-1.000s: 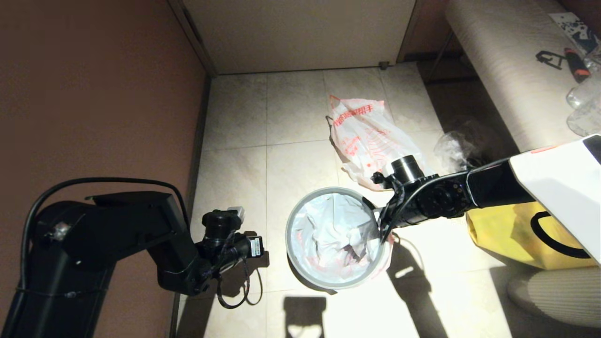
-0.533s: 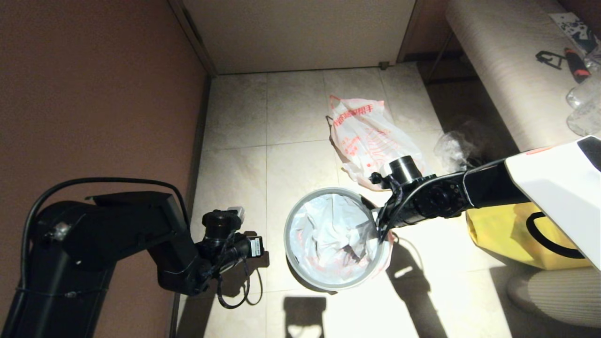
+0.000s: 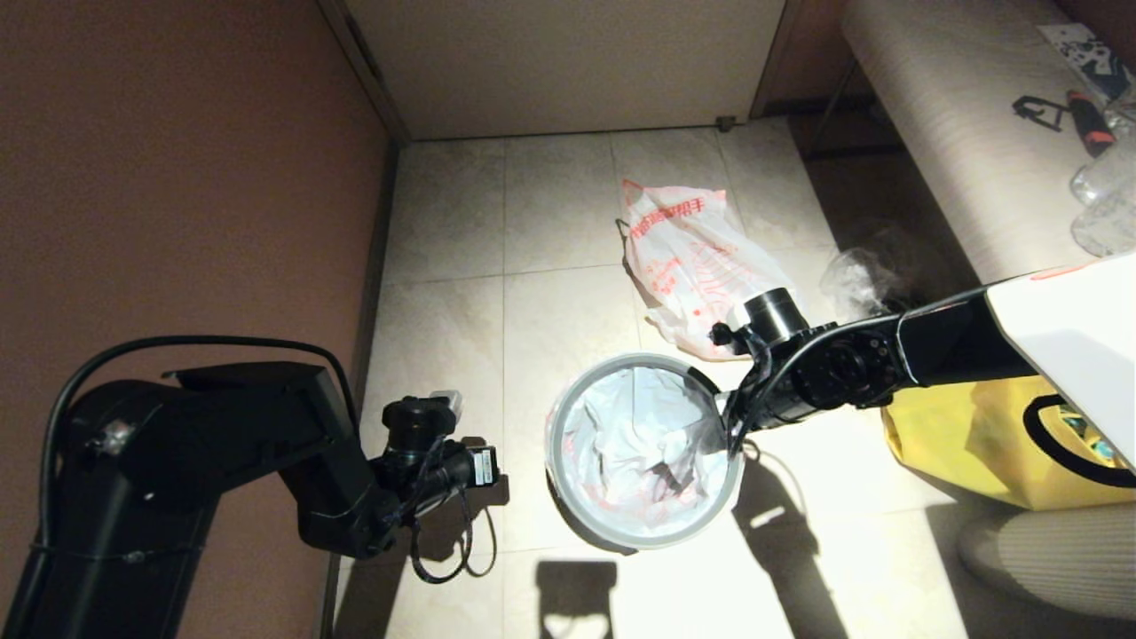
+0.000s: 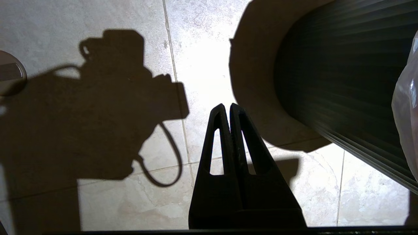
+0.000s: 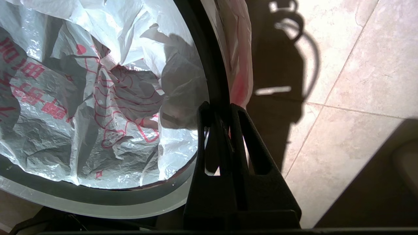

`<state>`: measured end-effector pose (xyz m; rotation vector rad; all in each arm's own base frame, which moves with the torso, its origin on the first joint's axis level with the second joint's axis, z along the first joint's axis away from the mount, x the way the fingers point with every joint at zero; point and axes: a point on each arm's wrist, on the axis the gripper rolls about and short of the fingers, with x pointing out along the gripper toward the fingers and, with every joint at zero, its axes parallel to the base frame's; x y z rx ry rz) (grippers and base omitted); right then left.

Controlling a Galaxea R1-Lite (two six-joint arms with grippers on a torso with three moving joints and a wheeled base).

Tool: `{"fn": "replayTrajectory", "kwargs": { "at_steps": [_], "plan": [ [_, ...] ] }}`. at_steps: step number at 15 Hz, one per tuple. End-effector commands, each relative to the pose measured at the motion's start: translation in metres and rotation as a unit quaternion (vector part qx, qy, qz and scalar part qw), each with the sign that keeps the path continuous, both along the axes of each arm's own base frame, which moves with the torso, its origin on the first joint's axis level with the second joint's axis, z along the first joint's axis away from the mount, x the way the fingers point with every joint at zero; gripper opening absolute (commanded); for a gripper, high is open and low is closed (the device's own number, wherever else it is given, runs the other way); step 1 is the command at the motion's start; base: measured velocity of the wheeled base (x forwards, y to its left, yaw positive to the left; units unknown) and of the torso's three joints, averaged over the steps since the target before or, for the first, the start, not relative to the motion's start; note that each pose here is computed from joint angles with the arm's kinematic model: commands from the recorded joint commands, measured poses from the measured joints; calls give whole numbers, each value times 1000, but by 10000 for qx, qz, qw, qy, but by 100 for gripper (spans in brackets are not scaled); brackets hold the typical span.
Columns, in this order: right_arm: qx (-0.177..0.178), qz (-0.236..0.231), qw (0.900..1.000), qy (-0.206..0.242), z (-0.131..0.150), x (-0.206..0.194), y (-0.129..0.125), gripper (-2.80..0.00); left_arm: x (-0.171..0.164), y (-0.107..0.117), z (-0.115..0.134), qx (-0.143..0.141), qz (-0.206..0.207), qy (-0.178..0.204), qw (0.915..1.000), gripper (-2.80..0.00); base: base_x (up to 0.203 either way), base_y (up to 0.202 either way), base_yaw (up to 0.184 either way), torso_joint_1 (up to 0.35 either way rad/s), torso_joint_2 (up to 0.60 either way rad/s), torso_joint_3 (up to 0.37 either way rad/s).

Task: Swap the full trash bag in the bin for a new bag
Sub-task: Place the trash can ring on the trash can

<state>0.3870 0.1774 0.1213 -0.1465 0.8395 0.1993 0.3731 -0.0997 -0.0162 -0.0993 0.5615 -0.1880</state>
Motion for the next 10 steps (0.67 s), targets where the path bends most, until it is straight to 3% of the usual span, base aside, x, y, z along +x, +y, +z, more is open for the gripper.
{"fn": "replayTrajectory", "kwargs": {
  "at_steps": [1, 10],
  "plan": [
    [19, -2, 10000, -37, 3, -1, 0, -280, 0, 0, 0, -10, 4, -17, 10000, -280, 0, 0, 0, 0, 0, 0],
    [-8, 13, 10000, -46, -9, 12, 4, -280, 0, 0, -1, -1, 0, -8, 10000, -280, 0, 0, 0, 0, 0, 0]
  ]
}}
